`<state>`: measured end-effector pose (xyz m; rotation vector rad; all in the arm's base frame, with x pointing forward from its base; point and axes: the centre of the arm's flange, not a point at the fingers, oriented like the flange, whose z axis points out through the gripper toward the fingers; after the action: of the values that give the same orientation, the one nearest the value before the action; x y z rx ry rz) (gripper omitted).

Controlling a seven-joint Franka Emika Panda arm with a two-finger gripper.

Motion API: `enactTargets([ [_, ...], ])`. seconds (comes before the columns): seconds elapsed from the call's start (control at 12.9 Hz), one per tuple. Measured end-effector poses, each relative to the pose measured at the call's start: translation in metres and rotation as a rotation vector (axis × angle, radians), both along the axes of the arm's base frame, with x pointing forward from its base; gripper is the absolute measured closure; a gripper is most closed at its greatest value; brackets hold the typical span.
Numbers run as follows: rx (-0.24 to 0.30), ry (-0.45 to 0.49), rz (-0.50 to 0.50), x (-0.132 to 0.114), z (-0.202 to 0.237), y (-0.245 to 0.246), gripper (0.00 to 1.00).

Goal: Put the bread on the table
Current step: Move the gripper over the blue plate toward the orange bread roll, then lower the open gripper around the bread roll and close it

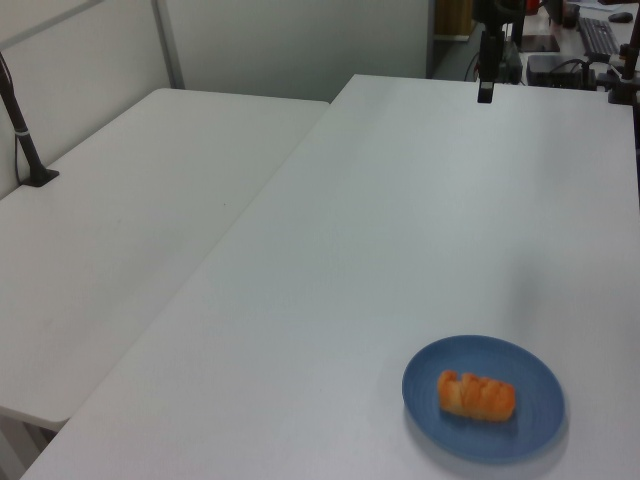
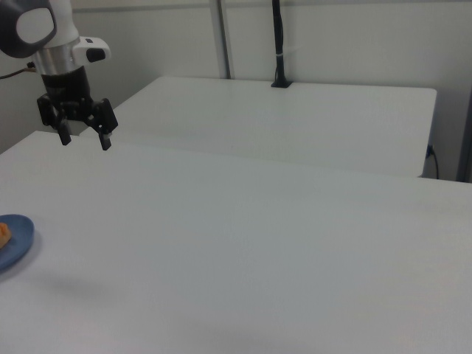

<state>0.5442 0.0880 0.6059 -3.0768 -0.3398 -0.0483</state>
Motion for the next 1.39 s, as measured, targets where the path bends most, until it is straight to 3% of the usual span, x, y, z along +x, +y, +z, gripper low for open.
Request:
enactTargets([
  [0.46, 0.026, 0.069, 0.065, -0.012, -0.021, 0.038, 0.0],
  [1.0, -0.009, 0.173, 0.212, -0.061, -0.061, 0.187, 0.0],
  [1.39, 0.003, 0.165, 0.159, -0.082, -0.106, 0.273, 0.0],
])
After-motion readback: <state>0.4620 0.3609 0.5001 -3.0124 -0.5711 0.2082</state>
